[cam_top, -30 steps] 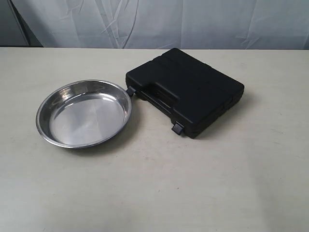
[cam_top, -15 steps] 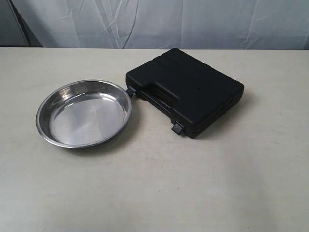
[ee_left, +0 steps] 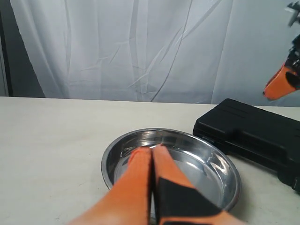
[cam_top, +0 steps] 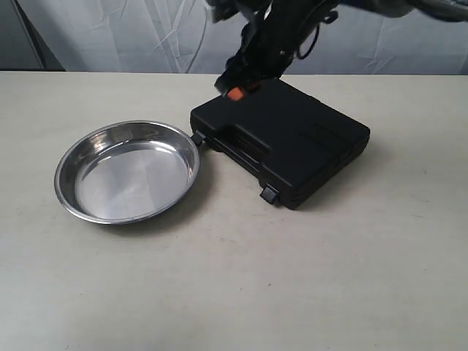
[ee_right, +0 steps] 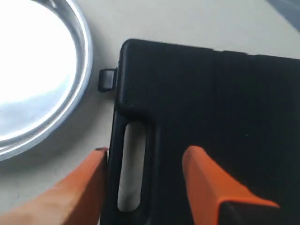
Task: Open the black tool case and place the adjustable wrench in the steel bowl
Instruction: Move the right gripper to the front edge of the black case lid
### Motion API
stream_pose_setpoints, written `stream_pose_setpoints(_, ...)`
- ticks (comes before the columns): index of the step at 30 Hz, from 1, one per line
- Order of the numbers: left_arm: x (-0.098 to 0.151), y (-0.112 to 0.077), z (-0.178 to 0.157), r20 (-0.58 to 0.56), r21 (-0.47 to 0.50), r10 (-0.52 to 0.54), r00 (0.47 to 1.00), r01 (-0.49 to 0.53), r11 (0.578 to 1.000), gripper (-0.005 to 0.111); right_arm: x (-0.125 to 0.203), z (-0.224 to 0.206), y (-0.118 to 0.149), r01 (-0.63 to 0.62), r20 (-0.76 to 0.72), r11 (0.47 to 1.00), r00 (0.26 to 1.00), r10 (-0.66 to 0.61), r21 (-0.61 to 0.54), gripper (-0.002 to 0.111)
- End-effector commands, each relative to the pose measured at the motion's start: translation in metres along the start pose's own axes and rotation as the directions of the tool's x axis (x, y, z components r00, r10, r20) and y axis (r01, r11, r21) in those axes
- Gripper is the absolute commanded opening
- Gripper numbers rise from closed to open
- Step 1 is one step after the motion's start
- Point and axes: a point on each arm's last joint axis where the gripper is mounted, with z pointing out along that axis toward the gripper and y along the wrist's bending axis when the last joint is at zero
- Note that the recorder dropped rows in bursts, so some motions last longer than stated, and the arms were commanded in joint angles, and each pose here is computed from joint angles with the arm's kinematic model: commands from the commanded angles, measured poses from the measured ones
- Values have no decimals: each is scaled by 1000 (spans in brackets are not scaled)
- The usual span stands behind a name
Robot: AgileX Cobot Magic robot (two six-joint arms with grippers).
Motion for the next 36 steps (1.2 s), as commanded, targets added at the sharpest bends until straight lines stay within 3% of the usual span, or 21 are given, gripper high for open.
stream_pose_setpoints(1,2,0,0,-8,1,-13,1000,13,1000,0,4,38,11,100,-122,995,988,-98,7,50)
stream_pose_setpoints(11,2,0,0,-6,3,-28,1000,28,1000,0,17,70,15,92,-197,995,976,-96,-30,50)
stream_pose_setpoints(36,2,0,0,-6,3,-30,1000,30,1000,0,25,91,22,83,-228,994,969,-97,-70,50)
